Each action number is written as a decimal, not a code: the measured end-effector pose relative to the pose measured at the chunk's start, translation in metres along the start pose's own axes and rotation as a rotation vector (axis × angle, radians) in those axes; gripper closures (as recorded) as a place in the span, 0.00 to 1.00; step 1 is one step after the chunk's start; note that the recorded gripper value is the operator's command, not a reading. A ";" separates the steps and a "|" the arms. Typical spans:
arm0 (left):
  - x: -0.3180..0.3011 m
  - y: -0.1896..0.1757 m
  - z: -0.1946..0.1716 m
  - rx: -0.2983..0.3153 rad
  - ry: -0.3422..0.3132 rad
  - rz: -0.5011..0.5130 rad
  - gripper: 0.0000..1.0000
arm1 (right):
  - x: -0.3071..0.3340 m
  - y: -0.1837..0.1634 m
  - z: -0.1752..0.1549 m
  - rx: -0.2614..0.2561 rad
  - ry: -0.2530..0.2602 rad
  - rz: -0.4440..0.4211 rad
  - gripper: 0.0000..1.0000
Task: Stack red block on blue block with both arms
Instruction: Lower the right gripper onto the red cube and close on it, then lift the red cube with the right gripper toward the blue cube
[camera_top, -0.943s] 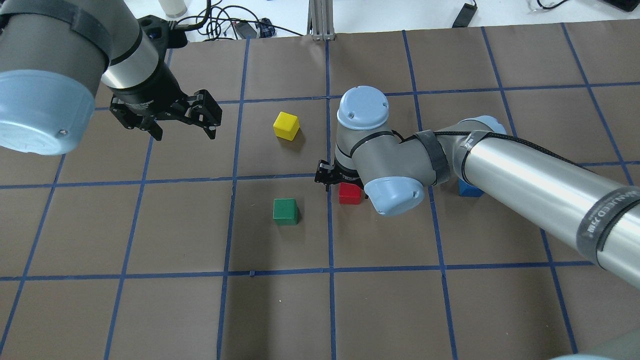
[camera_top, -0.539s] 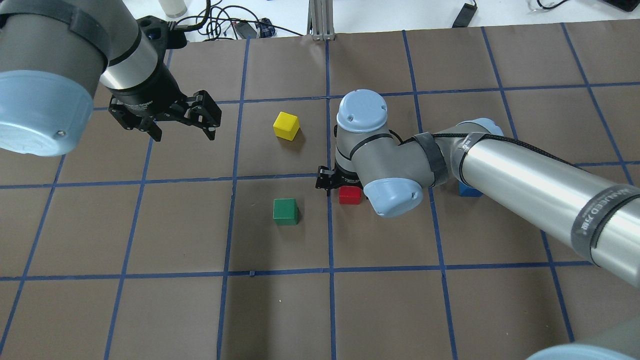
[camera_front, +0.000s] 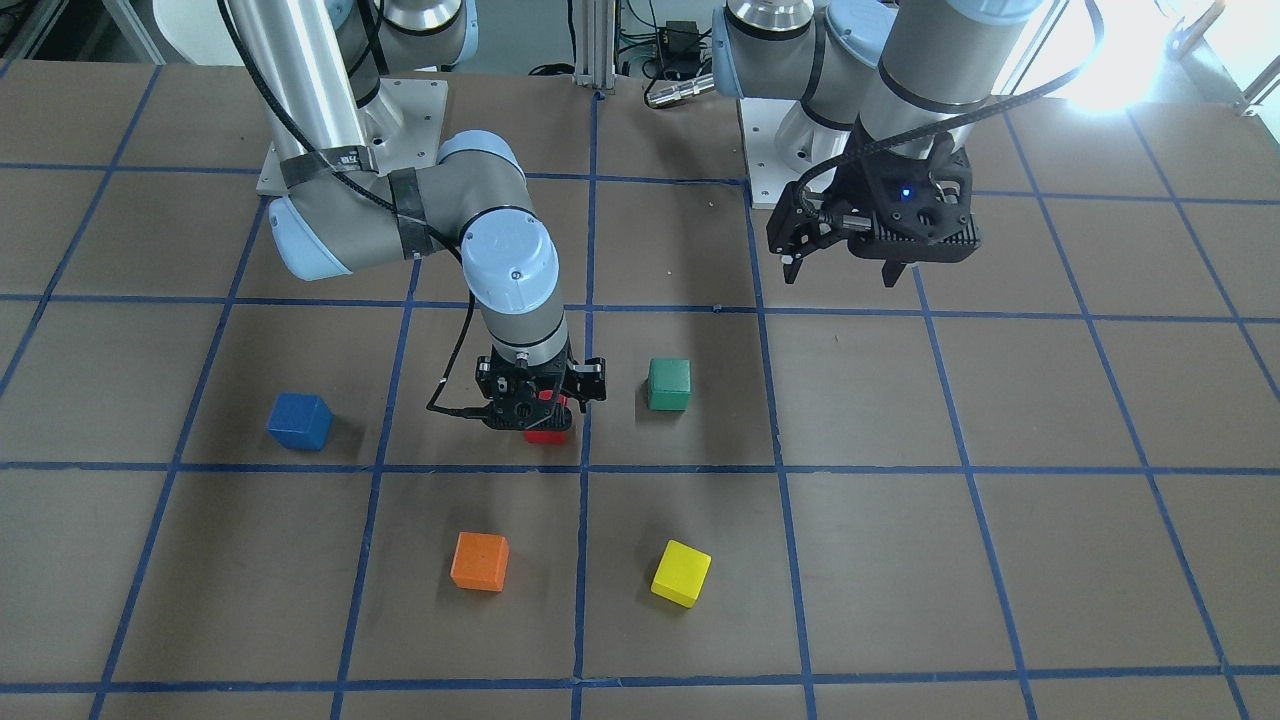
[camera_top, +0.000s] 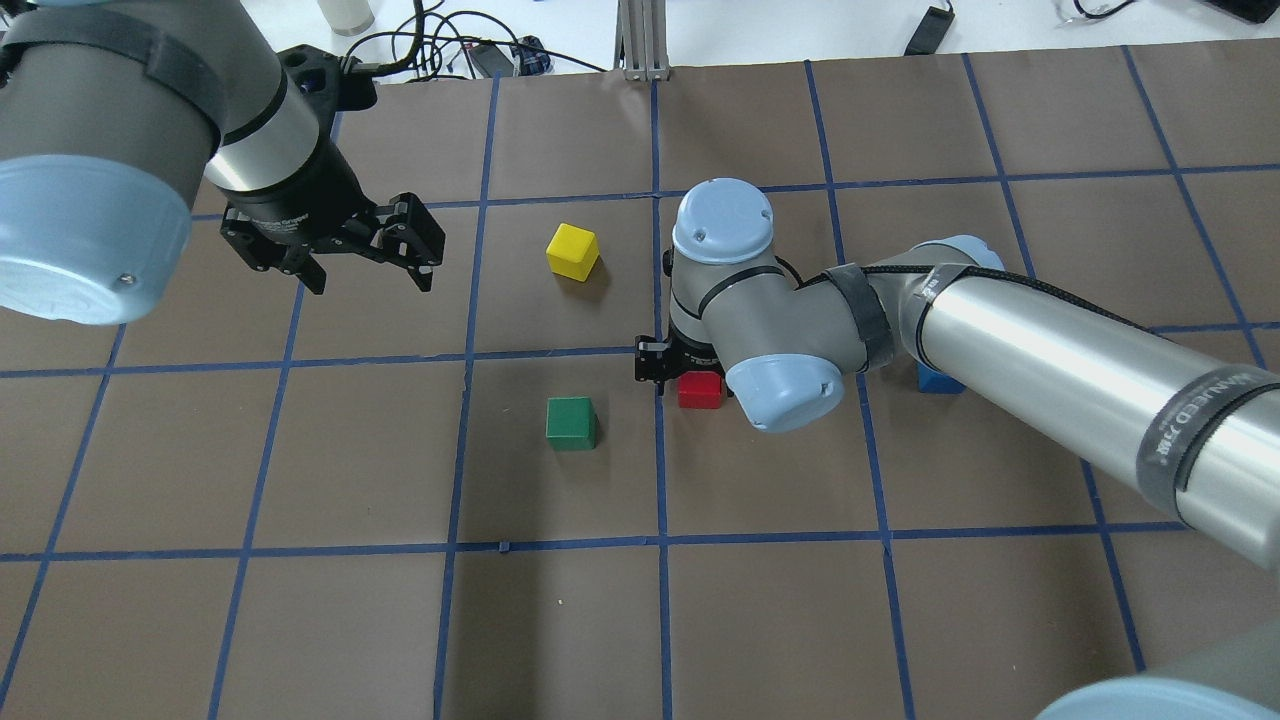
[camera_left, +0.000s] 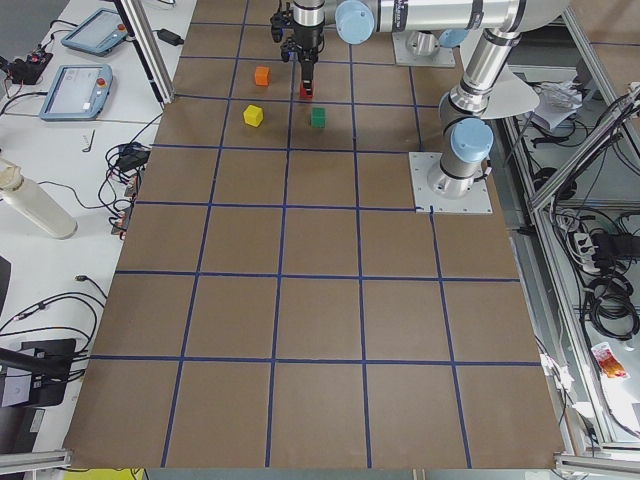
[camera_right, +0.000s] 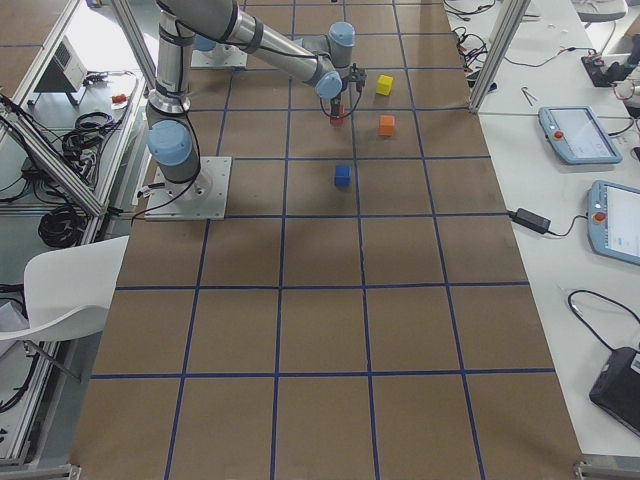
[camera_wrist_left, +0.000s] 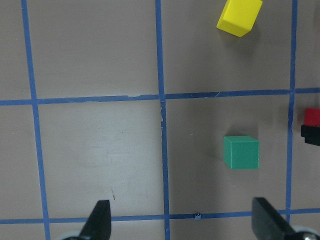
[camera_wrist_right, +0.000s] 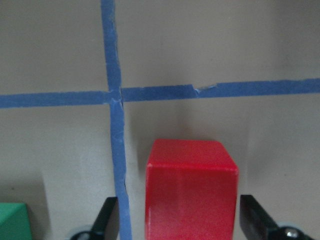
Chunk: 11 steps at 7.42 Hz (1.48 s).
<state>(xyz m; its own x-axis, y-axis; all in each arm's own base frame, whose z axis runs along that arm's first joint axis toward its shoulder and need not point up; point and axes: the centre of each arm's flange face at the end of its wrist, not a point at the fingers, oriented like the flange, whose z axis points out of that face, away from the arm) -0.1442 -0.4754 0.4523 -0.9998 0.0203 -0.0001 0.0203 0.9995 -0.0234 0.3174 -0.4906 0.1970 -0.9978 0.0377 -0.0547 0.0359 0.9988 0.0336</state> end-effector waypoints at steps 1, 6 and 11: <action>0.000 0.003 0.002 0.000 0.000 -0.001 0.00 | 0.000 -0.001 -0.001 0.002 0.001 -0.001 0.93; -0.002 0.003 0.000 0.008 -0.001 -0.005 0.00 | 0.019 -0.012 -0.021 0.039 0.056 0.020 0.93; -0.005 -0.034 -0.005 0.043 0.005 -0.002 0.00 | 0.118 -0.034 -0.111 0.040 0.048 0.048 0.92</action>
<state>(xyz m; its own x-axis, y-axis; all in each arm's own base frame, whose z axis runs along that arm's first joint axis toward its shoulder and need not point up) -0.1403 -0.5097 0.4585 -0.9998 0.0182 0.0050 0.0179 0.9976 -0.0662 0.1919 -0.5239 0.3002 -0.9964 0.0847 -0.0061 0.0848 0.9964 -0.0054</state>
